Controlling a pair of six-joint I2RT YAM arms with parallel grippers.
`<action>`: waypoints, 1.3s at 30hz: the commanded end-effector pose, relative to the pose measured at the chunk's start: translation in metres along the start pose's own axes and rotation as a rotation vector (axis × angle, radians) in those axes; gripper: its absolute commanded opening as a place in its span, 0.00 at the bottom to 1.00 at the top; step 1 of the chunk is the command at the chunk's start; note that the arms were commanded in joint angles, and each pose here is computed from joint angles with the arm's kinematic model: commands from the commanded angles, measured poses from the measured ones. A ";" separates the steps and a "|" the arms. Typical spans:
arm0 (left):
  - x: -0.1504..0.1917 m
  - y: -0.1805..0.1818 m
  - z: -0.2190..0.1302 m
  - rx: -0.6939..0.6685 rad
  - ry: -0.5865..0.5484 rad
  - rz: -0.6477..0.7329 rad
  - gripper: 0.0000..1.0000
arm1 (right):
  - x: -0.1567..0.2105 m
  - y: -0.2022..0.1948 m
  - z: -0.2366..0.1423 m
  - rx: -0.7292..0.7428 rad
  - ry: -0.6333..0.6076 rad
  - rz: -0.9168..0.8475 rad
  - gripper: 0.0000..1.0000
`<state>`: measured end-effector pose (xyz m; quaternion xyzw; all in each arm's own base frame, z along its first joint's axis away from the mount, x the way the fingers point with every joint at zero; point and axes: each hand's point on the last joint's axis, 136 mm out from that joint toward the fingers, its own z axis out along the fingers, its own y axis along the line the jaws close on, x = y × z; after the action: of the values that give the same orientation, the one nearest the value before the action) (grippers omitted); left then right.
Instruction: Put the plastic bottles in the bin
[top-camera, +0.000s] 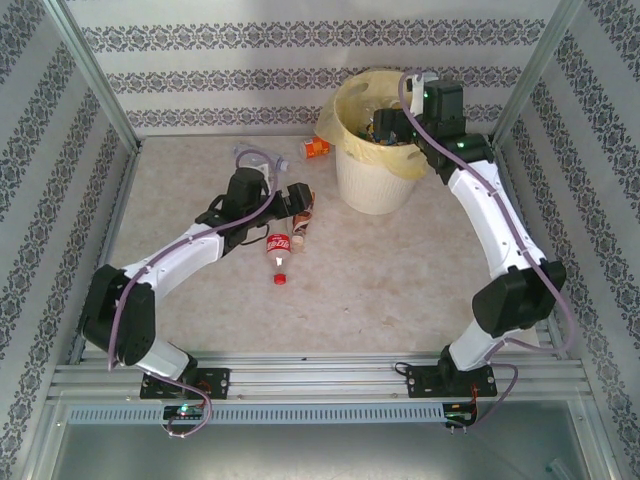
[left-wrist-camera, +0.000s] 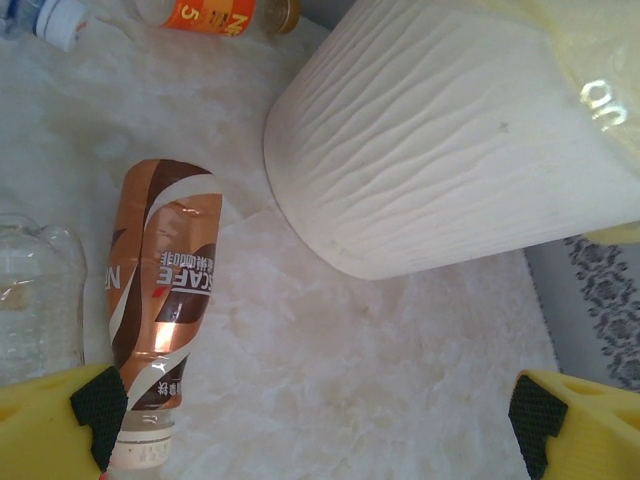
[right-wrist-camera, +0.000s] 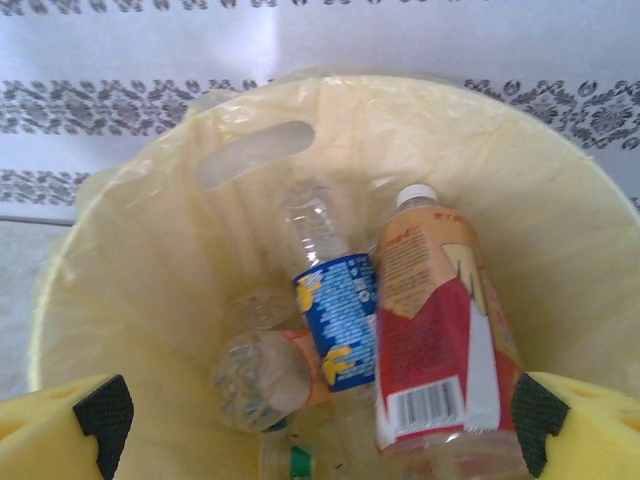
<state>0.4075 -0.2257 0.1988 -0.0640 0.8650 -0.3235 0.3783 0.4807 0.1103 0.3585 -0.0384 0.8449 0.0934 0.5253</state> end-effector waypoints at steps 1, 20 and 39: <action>0.011 0.004 0.013 -0.092 0.062 0.073 1.00 | -0.026 0.020 -0.040 -0.087 -0.126 0.040 0.98; 0.012 0.079 0.121 -0.549 0.295 0.249 0.91 | 0.052 0.008 -0.131 -0.077 -0.185 0.186 0.98; 0.008 0.093 0.160 -0.577 0.287 0.296 0.62 | 0.066 0.012 -0.135 -0.102 -0.165 0.185 0.98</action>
<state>0.5255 -0.2406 0.0444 -0.0031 0.9681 -0.0162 0.2500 0.3354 0.0934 0.3570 0.0279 0.7979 0.1777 0.5753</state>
